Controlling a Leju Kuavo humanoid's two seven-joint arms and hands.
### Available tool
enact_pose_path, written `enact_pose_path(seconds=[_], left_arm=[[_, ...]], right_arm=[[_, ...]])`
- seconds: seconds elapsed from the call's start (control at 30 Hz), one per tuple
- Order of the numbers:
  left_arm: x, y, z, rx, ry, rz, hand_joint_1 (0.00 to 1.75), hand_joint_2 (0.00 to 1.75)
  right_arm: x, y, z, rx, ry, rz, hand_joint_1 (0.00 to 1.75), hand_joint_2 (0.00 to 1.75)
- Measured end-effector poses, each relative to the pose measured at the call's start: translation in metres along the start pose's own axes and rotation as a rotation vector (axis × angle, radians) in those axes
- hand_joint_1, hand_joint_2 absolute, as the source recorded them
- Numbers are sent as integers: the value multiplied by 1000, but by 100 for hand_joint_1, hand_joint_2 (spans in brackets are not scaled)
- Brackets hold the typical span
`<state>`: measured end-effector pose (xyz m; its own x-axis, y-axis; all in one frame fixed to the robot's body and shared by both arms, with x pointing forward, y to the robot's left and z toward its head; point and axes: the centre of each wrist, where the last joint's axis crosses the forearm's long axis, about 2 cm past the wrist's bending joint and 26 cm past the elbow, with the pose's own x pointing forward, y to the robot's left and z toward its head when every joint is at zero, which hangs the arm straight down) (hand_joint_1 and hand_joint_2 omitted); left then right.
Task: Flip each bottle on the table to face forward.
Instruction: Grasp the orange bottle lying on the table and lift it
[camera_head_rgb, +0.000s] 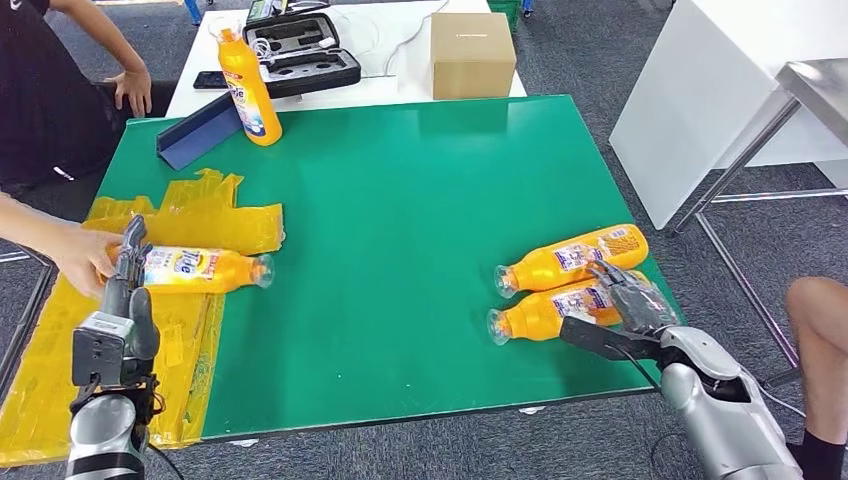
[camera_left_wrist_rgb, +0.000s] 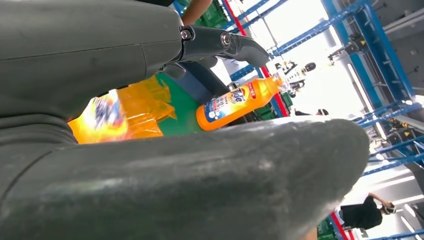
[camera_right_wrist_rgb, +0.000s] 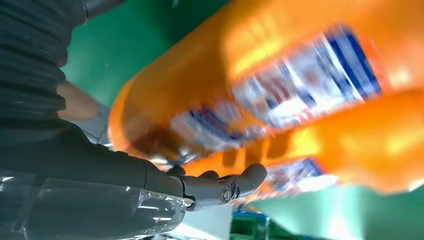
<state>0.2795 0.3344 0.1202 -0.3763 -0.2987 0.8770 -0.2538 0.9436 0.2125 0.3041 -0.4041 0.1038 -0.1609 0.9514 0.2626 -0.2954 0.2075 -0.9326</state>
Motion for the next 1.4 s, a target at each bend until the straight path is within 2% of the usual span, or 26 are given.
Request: enact_pose_path(seconds=[0.17,0.2,0.3,0.47,0.6,0.87,1.4], left_arm=[[-1,1,0,2,6,14,0,0],[-2,1,0,2,9,19,0,0],[-4,1,1,5,19,33,0,0],[-7,4,3,13,33,44,0,0],[-8,5,3,16,39,53,0,0],[-12,5,6,17,57,65,0,0],[-14,4,7,16,66,75,0,0]], right_arm=[[3,6,-1,51,-6,18,0,175],[0,5,0,74,3,26,29,175],[-17,-6,10,185,53,69,139,175],[-61,-29,55,382,167,177,174,175],[-73,-36,78,458,201,241,175,175],[-81,-59,111,536,217,300,175,175],[-81,-58,115,547,221,339,175,175]])
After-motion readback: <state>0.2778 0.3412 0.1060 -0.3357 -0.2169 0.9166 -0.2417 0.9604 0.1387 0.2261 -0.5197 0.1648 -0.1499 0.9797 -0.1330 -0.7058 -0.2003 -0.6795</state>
